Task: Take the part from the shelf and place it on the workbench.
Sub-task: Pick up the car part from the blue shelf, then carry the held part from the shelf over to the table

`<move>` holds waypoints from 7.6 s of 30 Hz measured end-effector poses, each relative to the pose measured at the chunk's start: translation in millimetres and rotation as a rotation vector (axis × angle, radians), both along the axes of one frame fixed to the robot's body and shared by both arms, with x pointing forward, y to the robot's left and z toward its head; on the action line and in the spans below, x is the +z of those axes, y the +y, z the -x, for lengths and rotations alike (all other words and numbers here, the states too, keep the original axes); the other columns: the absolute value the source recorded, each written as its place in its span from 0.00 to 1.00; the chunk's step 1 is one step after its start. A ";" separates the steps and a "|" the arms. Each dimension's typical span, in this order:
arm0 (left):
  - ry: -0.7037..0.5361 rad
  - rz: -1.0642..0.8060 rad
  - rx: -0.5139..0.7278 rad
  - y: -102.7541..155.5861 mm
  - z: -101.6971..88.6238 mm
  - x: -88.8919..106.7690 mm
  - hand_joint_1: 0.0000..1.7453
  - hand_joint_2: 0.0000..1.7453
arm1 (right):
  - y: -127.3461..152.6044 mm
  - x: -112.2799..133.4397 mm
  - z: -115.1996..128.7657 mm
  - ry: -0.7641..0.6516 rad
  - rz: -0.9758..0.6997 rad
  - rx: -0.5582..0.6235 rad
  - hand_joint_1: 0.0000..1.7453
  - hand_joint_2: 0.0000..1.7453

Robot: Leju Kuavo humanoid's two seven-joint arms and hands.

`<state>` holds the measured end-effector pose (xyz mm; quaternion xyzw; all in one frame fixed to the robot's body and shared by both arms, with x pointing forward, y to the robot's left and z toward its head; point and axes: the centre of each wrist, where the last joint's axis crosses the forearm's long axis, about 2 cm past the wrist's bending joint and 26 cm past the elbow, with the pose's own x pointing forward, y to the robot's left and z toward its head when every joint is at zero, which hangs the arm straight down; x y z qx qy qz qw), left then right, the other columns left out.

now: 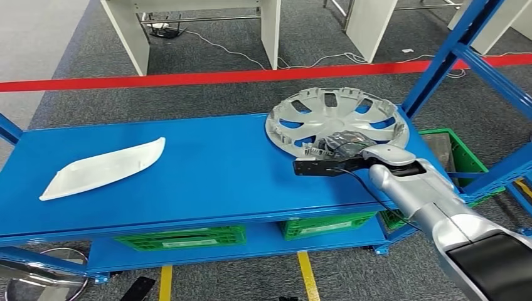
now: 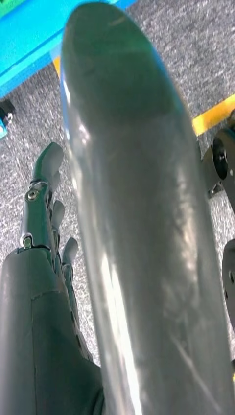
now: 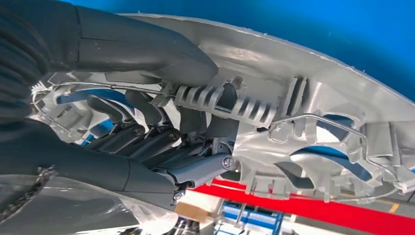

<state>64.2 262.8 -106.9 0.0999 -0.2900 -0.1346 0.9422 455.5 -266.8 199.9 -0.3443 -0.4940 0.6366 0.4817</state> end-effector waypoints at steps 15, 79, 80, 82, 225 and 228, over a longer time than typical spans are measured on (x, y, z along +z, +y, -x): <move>-0.040 0.077 0.018 2.2 1.6 -0.7 0.00 1.00 | 5.3 22.0 -9.5 0.053 0.002 0.053 1.00 1.00; -0.069 0.072 0.104 -1.7 11.4 -1.8 0.00 1.00 | 3.7 72.3 40.1 -0.429 -0.115 0.167 1.00 1.00; -0.070 0.072 0.104 -1.9 10.8 -1.7 0.00 1.00 | 3.2 74.3 41.6 -0.457 -0.123 0.165 1.00 1.00; -0.071 0.073 0.102 -2.6 10.3 -1.5 0.00 1.00 | 2.2 76.8 45.7 -0.520 -0.137 0.163 1.00 1.00; -0.076 -0.086 0.227 -12.9 -12.2 4.1 0.00 1.00 | 40.4 126.5 132.6 -0.476 -1.438 0.798 1.00 1.00; -0.078 -0.089 0.231 -12.7 -12.6 4.2 0.00 1.00 | 40.5 125.5 131.8 -0.472 -1.436 0.792 1.00 1.00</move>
